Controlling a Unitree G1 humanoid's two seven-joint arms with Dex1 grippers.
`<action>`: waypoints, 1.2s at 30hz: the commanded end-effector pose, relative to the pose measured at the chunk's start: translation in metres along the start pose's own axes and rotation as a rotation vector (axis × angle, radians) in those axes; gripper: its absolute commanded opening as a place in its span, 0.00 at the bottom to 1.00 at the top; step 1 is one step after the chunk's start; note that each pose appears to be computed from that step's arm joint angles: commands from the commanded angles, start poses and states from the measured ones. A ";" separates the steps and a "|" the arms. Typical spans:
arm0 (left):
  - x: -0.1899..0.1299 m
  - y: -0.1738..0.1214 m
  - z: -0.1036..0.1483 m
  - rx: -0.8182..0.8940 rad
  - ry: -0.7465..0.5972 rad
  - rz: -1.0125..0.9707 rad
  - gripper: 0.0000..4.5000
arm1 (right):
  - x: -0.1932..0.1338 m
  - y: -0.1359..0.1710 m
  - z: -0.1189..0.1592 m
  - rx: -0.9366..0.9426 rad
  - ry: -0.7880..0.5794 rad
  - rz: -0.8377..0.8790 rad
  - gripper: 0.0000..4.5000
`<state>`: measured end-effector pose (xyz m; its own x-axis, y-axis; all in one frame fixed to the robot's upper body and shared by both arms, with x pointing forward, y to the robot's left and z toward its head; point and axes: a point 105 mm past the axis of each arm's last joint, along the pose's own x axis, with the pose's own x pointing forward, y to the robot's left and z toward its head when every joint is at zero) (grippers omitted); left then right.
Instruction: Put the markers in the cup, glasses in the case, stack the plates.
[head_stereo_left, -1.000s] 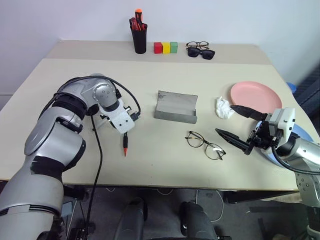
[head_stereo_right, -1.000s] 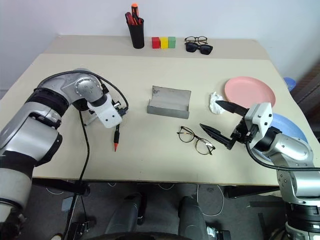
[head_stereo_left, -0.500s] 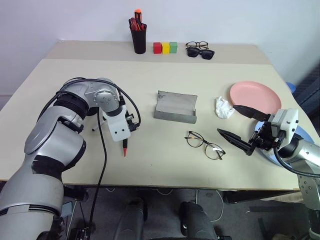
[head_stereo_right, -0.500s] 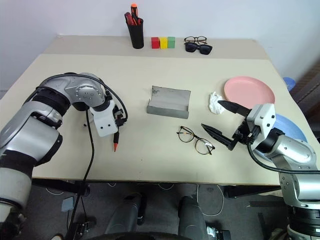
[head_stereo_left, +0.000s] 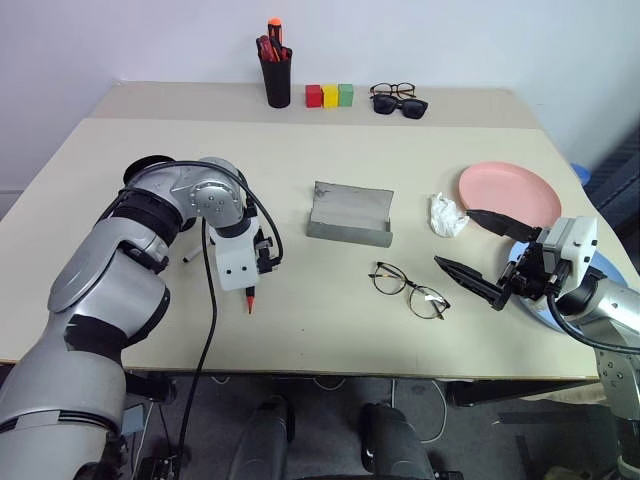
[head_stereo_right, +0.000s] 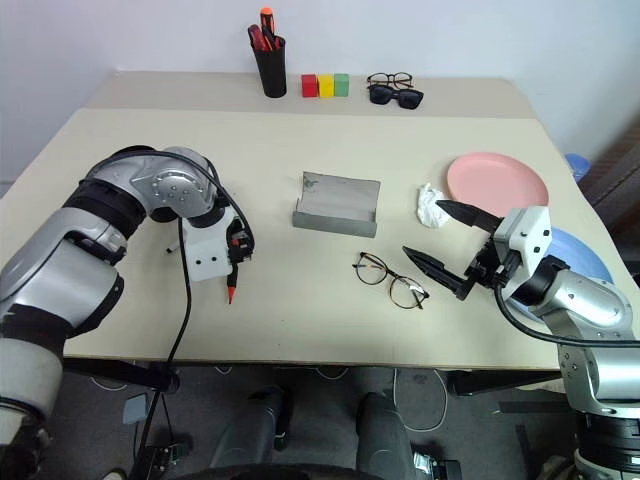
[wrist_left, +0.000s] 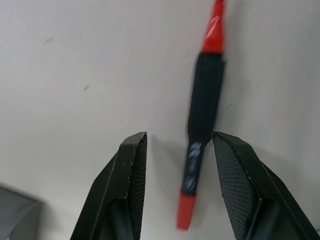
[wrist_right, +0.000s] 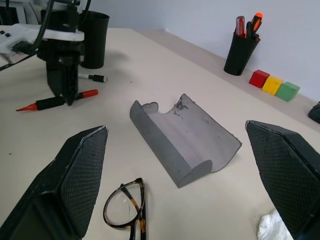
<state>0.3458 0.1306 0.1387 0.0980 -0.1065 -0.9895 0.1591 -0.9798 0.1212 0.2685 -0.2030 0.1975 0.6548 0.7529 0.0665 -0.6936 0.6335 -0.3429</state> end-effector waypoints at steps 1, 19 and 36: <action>-0.005 0.000 0.002 -0.002 -0.003 0.001 0.46 | 0.000 -0.002 0.014 -0.042 -0.037 -0.004 1.00; 0.002 -0.013 0.006 -0.021 -0.002 -0.063 0.01 | -0.002 -0.003 0.012 -0.034 -0.034 -0.008 1.00; -0.171 0.102 -0.060 -0.947 -0.374 1.366 0.01 | 0.006 -0.022 0.037 0.005 -0.179 -0.041 1.00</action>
<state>0.3943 0.0487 0.2983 0.3497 -0.9034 -0.2482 0.6999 0.0758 0.7102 0.2797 -0.2022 0.2243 0.6323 0.7522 0.1854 -0.6827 0.6542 -0.3256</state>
